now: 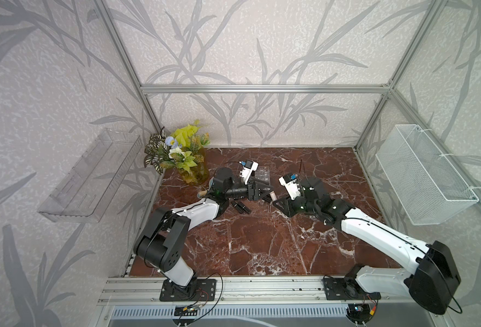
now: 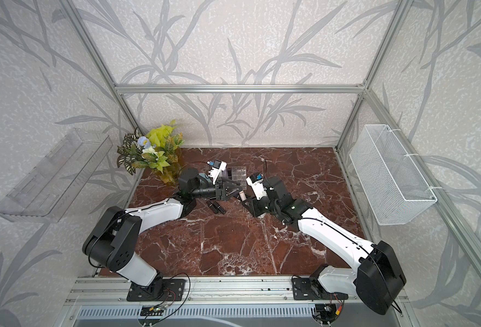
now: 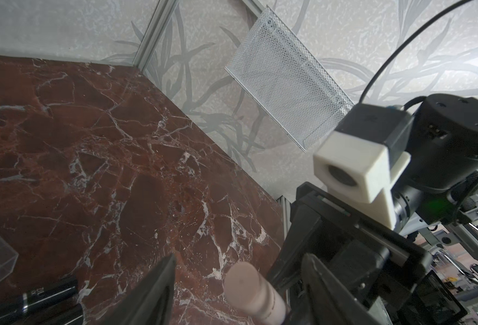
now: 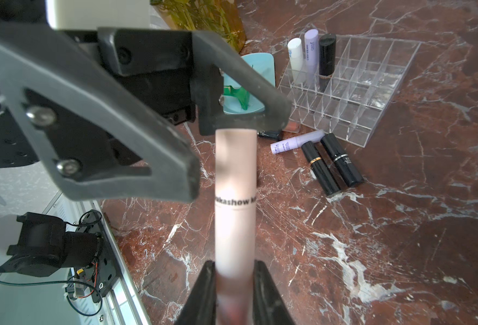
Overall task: Arrange the lipsticks in the organizer
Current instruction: Pick up the lipstick at the center of the board.
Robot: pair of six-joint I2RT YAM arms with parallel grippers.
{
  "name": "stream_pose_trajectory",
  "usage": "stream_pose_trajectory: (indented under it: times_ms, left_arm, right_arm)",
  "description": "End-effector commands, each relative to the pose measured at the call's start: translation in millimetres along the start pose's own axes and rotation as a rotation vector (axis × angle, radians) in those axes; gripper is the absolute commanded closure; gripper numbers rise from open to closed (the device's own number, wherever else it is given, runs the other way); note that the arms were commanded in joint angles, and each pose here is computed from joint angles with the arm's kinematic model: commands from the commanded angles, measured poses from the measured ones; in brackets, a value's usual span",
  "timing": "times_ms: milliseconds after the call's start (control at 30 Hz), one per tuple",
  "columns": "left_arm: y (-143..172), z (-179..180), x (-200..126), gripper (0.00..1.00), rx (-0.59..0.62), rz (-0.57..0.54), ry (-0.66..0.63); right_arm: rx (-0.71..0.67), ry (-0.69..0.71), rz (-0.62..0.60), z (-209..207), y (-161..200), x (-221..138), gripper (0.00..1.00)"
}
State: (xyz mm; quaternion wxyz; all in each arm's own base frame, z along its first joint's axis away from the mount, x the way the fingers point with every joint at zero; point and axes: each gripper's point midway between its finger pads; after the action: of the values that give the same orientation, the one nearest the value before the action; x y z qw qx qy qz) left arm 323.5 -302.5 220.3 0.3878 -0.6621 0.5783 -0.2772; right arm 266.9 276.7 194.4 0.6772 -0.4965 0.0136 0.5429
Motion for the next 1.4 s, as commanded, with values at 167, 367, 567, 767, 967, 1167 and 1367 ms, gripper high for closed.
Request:
stream_pose_trajectory:
  times_ms: [167,367,567,767,967,1167,1367]
  left_arm:
    - [-1,-10,6,0.50,0.027,0.029,0.053]
    - [-2,-18,9,0.62,0.031,0.037,0.083]
    - [2,-24,16,0.71,0.028,0.061,0.113]
    - [2,-22,15,0.85,0.042,0.065,0.093]
    - [3,-15,15,0.94,0.060,0.072,0.051]
    - [-2,30,13,0.94,0.146,0.114,-0.255]
    - [-17,74,9,0.95,0.317,0.113,-0.596]
  right_arm:
    - [-0.014,-0.030,-0.023,7,-7,-2,0.79]
    - [-0.022,-0.017,-0.020,4,-6,-2,0.79]
    - [-0.030,0.018,-0.023,-2,-6,-3,0.80]
    - [-0.032,0.047,-0.025,-8,-5,-3,0.80]
    - [-0.024,0.123,-0.063,-21,-8,-6,0.55]
    - [-0.008,0.166,-0.103,-30,-11,-7,0.24]
    - [0.010,0.158,-0.121,-32,-14,0,0.19]
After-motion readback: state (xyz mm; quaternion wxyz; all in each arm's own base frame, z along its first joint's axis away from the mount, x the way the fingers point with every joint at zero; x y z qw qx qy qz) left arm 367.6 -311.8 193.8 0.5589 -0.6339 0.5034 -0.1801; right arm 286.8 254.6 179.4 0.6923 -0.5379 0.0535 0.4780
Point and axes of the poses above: each gripper's point midway between its finger pads, its own x axis out along the fingers, its own z axis along the line the jaws close on, y = z × x, and after that the axes turned 6 degrees about x, right-handed
